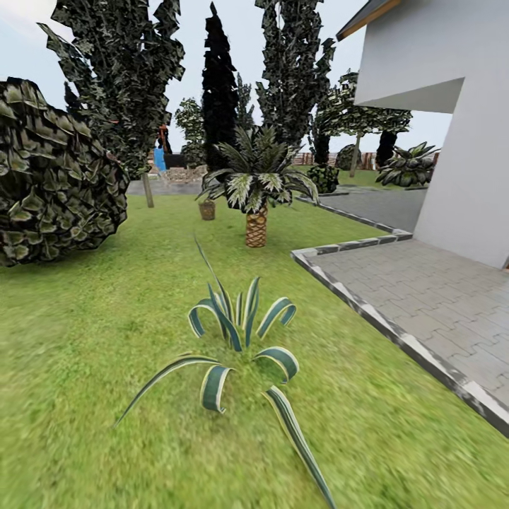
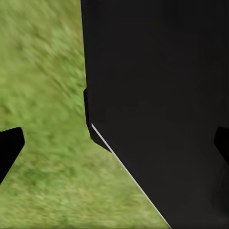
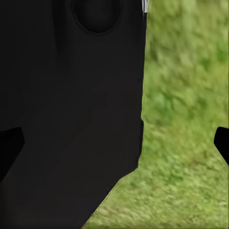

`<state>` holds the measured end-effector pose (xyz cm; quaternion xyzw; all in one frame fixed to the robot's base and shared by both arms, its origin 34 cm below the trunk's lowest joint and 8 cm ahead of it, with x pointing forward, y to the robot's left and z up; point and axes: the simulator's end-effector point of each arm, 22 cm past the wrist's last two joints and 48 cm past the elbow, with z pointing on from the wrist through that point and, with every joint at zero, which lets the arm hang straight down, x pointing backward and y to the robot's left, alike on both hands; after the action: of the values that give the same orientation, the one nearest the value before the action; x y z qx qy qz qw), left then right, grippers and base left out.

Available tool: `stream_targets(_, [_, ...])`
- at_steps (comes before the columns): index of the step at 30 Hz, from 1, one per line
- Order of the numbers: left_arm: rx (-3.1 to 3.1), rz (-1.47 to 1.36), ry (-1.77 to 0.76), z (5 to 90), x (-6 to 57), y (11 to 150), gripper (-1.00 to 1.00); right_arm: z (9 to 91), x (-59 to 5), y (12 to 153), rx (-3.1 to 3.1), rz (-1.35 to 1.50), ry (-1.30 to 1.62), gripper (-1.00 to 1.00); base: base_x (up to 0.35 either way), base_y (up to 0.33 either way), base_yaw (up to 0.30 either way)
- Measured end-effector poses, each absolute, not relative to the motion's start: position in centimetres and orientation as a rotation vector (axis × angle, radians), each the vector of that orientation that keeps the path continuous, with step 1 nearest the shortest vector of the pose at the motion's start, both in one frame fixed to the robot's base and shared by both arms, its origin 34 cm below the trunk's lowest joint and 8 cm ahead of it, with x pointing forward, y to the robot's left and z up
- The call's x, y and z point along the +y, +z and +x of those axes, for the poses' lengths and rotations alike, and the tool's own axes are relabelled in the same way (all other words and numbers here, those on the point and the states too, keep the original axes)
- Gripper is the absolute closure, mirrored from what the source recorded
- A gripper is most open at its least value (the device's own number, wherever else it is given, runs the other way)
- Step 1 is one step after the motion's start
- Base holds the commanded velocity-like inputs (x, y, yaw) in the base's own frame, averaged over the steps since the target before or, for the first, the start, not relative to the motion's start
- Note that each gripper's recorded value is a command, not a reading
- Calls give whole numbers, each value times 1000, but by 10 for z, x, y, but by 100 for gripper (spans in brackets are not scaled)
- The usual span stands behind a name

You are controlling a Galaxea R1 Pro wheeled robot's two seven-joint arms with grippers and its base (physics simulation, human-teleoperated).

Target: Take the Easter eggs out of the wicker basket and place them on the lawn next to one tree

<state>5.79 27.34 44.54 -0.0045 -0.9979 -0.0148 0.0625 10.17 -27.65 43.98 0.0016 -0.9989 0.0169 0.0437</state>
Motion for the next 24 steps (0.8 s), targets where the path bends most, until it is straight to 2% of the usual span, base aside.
stream_targets(8, [-3017, -15, -43, 58, 273, 445, -100, 101, -276, 440, -3054, 7, 51, -100, 40, 250, -24])
stream_targets(13, [-3017, -15, -42, 58, 272, 445, -100, 101, -276, 440, -3054, 9, 51, -100, 104, 42, -198])
stream_targets(24, [-3020, -5, -46, 59, 273, 445, -100, 101, -276, 440, -3052, 6, 51, -100, 24, 2, -18])
